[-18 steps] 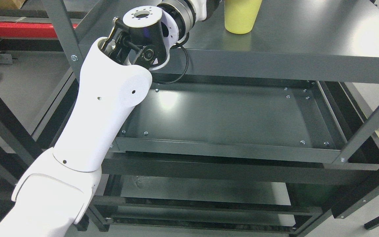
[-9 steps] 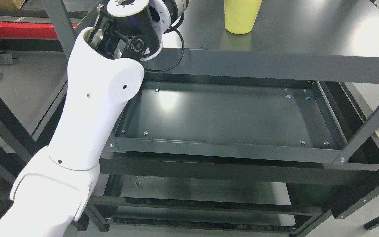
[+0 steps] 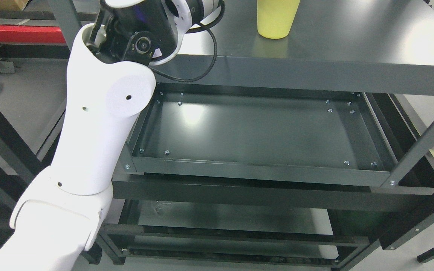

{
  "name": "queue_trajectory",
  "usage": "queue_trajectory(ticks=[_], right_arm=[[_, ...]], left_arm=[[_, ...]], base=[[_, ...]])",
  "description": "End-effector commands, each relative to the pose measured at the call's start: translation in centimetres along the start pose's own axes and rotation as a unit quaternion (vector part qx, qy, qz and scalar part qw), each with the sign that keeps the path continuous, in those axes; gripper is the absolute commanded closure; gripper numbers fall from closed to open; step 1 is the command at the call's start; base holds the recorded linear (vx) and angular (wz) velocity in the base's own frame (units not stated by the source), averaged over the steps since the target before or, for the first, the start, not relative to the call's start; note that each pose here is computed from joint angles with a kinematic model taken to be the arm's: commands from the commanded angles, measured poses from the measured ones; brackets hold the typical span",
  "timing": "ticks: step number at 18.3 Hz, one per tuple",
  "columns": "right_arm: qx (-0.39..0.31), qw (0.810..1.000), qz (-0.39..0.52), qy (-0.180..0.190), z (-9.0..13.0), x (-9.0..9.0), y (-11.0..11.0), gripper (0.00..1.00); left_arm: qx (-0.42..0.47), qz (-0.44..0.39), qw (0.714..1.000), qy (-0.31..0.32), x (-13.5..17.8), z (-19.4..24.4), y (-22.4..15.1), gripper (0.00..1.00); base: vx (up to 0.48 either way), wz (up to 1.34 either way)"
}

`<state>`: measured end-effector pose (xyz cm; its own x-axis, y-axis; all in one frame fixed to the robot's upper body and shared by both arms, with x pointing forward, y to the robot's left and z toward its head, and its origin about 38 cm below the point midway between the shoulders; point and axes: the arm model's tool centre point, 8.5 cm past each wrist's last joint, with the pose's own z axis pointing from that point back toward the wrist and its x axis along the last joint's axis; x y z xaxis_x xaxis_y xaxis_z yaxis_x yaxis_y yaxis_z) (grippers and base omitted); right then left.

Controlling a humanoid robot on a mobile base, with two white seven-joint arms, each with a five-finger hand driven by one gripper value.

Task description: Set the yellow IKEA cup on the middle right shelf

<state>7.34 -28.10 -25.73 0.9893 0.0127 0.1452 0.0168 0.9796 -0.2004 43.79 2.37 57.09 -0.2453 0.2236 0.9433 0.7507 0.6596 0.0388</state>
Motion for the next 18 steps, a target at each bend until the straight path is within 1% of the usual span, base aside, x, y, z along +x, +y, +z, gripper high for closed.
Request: queue_trajectory(ticks=[1, 3, 7, 8, 12, 18], right_arm=[[-0.007, 1.000, -0.002, 0.007, -0.1, -0.9, -1.0, 0.01], [-0.007, 1.000, -0.002, 0.007, -0.1, -0.9, -1.0, 0.01], [-0.007, 1.000, -0.002, 0.007, -0.1, -0.9, -1.0, 0.01], [-0.007, 1.000, -0.002, 0.007, -0.1, -0.9, -1.0, 0.01], [-0.007, 1.000, -0.002, 0.007, -0.1, -0.9, -1.0, 0.01], [-0.007, 1.000, -0.002, 0.007, -0.1, -0.9, -1.0, 0.01]], left_arm=[[-0.106, 0.041, 0.993, 0.012, 0.0, 0.6, -3.7, 0.03], [-0.145, 0.050, 0.988, 0.037, -1.7, 0.4, -5.1, 0.03], [-0.178, 0.063, 0.978, 0.088, -6.5, 0.3, -6.7, 0.03], [-0.187, 0.068, 0.974, 0.105, -8.2, 0.6, -7.3, 0.03], [-0.218, 0.077, 0.964, 0.134, -11.1, 1.1, -8.6, 0.03], [-0.234, 0.107, 0.946, 0.196, -17.7, 2.7, -10.4, 0.03]], base=[[0.000, 0.00], [0.000, 0.00], [0.000, 0.00], [0.000, 0.00], [0.000, 0.00], [0.000, 0.00]])
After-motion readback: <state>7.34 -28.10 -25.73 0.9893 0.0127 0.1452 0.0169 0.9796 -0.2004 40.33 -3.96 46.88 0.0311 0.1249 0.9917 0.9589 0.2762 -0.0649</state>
